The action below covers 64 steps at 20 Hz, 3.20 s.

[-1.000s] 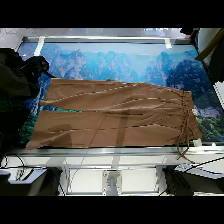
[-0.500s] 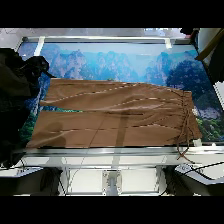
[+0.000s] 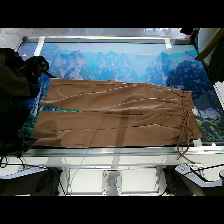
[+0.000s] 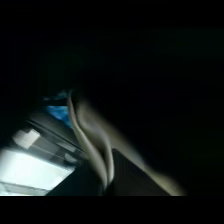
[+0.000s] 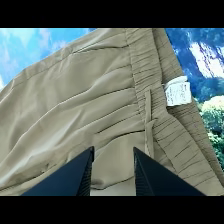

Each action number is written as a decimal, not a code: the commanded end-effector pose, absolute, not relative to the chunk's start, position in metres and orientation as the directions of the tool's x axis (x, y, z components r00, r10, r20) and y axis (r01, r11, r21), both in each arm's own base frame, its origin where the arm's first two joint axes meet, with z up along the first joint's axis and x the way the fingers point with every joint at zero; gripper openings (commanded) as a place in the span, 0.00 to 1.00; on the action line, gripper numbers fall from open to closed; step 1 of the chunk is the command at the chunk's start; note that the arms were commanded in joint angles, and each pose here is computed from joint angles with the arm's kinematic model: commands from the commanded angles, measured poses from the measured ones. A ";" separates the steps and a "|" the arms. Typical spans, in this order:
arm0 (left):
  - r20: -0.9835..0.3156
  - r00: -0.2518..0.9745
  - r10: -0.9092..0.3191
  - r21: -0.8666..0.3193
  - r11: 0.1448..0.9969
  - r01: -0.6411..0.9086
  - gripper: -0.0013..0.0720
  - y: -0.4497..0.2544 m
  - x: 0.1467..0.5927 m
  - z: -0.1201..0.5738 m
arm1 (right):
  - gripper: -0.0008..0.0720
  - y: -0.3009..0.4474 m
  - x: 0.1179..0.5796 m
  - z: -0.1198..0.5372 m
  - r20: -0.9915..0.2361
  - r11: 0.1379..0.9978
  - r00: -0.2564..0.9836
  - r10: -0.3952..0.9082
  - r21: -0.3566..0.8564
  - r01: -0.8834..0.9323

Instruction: Fold the clothes and pants, and hang the long-sleeved shirts on hangers.

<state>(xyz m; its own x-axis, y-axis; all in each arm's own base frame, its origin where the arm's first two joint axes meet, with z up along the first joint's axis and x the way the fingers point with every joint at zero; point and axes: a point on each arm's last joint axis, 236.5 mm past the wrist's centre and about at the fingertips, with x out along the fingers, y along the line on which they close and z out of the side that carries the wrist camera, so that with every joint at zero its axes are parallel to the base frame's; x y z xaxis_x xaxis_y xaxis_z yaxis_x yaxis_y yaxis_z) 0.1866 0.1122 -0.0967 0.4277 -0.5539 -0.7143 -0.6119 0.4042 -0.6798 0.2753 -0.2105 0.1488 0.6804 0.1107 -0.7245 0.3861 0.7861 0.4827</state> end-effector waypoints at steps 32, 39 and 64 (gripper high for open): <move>-0.713 0.479 -0.511 -0.691 0.401 -0.601 0.03 0.116 0.208 -0.086 | 0.77 -0.178 0.180 -0.086 -0.822 0.400 0.543 0.172 0.562 0.724; -0.719 0.481 -0.502 -0.687 0.404 -0.604 0.03 0.118 0.209 -0.087 | 0.77 -0.169 0.221 -0.112 -0.839 0.481 0.512 0.182 0.530 0.698; -0.650 0.759 0.044 -0.439 0.793 -0.422 0.02 0.162 0.285 0.135 | 0.06 -0.200 0.216 0.089 -0.758 0.689 0.646 -0.084 0.425 0.588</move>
<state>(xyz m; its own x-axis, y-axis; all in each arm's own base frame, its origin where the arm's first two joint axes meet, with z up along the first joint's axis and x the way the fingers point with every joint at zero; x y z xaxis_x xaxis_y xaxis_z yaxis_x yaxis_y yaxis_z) 0.2505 0.1563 0.0986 0.6954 -0.0363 -0.7177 -0.4609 0.7438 -0.4841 0.1950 -0.1933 0.0662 0.5872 -0.0229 -0.8091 0.6063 0.6748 0.4208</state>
